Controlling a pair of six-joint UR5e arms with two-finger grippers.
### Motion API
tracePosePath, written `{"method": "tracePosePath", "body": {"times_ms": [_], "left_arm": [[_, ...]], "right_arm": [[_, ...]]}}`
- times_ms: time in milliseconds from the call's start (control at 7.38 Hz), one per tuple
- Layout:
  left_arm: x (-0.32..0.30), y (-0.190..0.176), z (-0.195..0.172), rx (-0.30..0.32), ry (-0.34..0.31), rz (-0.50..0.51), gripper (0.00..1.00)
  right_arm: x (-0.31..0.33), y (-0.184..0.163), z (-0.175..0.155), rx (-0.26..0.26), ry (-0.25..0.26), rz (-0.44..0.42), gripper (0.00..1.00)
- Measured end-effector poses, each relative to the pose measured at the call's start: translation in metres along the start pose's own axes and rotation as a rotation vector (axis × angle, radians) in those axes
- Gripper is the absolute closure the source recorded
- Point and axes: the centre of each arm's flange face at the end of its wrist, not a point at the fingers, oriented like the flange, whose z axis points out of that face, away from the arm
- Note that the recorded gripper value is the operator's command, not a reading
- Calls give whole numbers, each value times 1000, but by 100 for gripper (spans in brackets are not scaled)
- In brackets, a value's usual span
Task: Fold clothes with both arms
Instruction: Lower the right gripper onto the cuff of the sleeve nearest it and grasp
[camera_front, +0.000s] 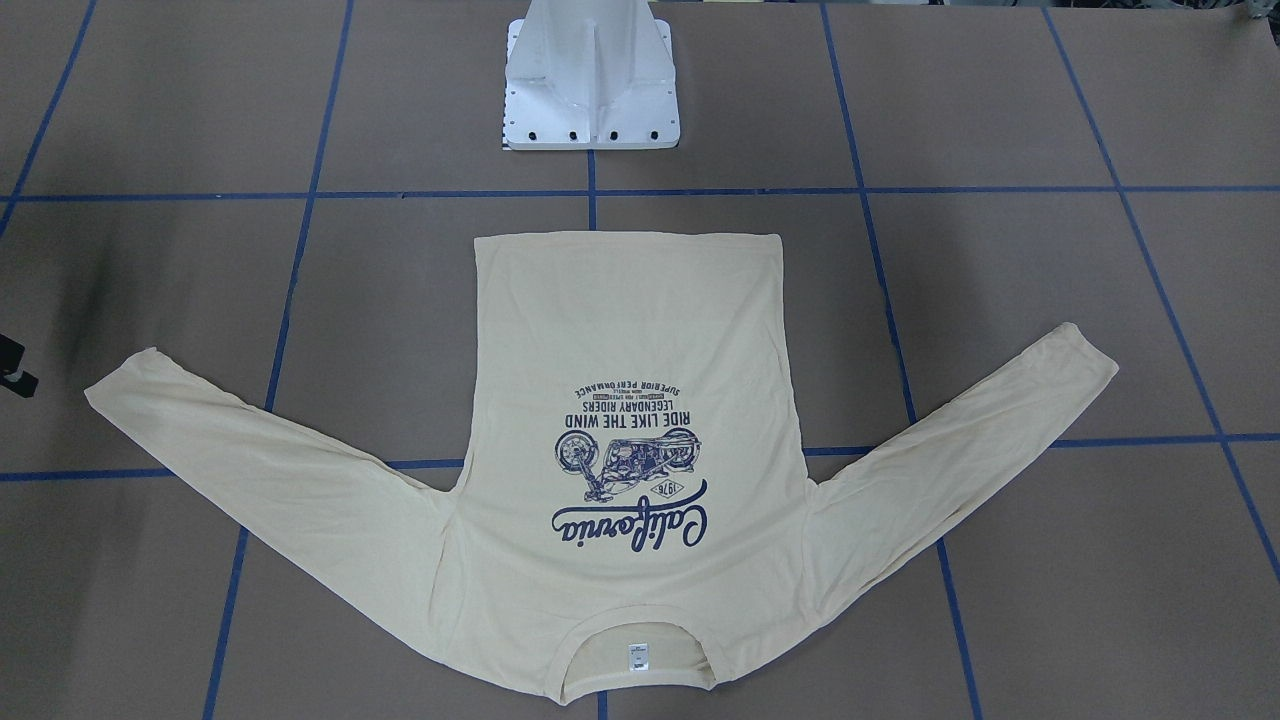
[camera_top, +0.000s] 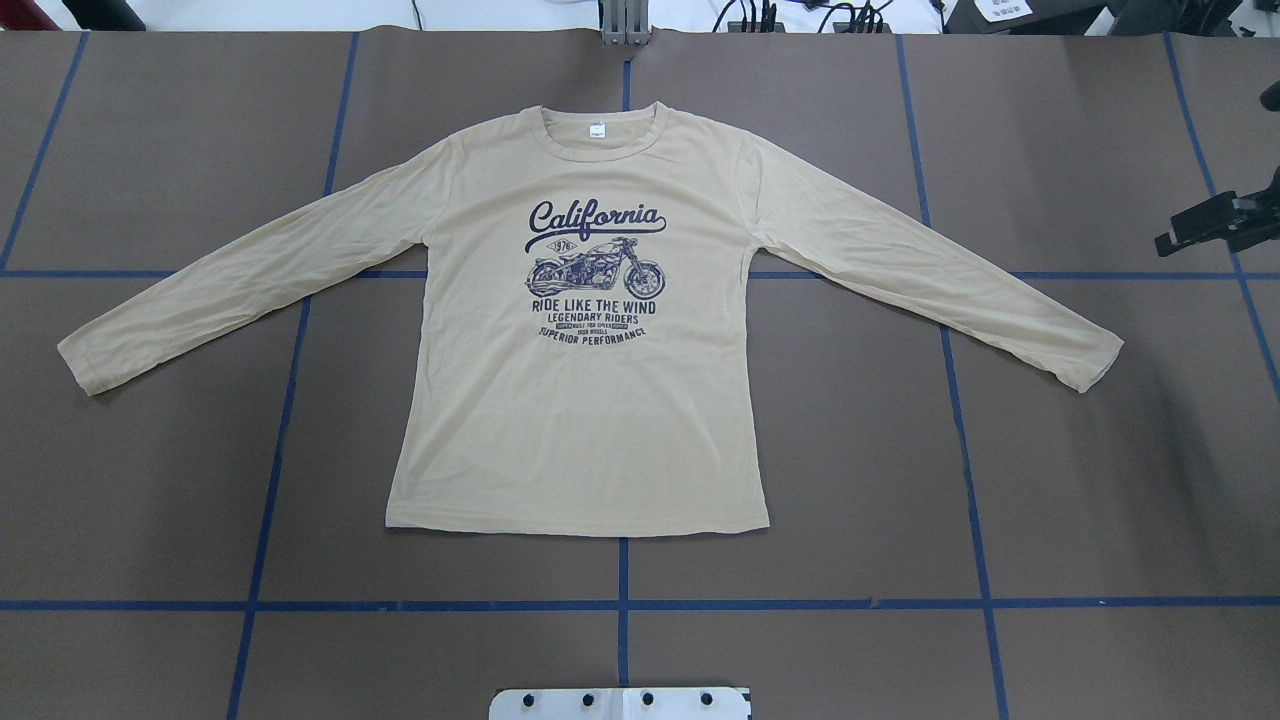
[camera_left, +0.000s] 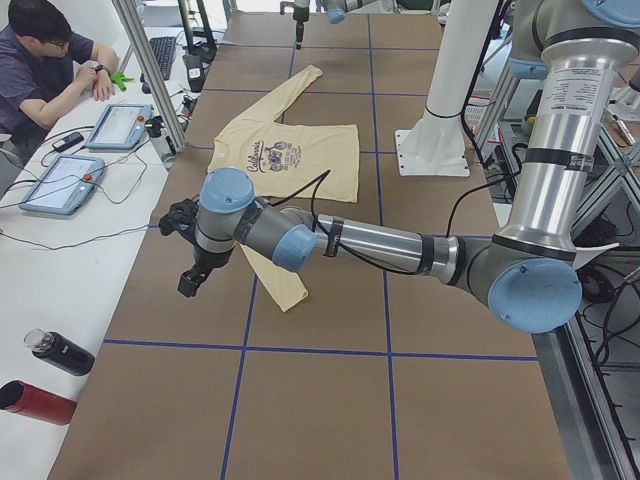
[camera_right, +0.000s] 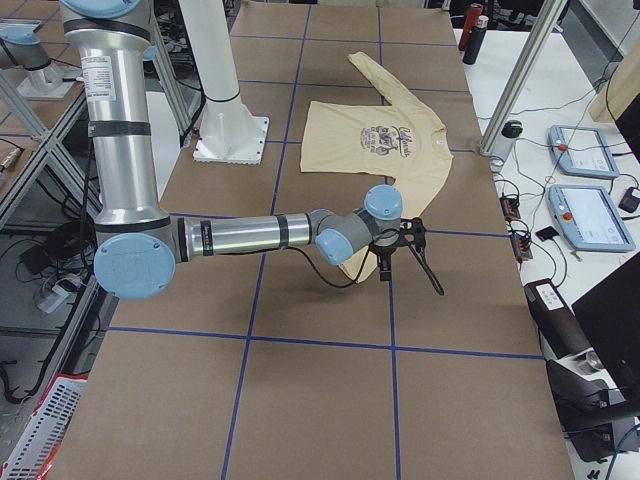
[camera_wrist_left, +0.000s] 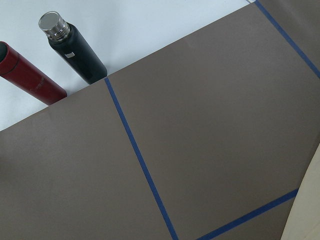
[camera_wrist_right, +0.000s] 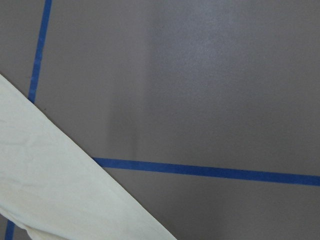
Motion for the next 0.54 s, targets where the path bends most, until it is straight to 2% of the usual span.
{"method": "tracePosePath", "body": {"times_ms": [271,406,542], "left_arm": [[0,1,0,0,0,0,0],[0,1,-1,1,0,0,0],[0,2,0,1,0,0,0]], "right_arm": [[-4,34,34,30,16,-3,10],[-4,46,44,32,18,-12,12],[-4,53,52,30,25,-18,18]]}}
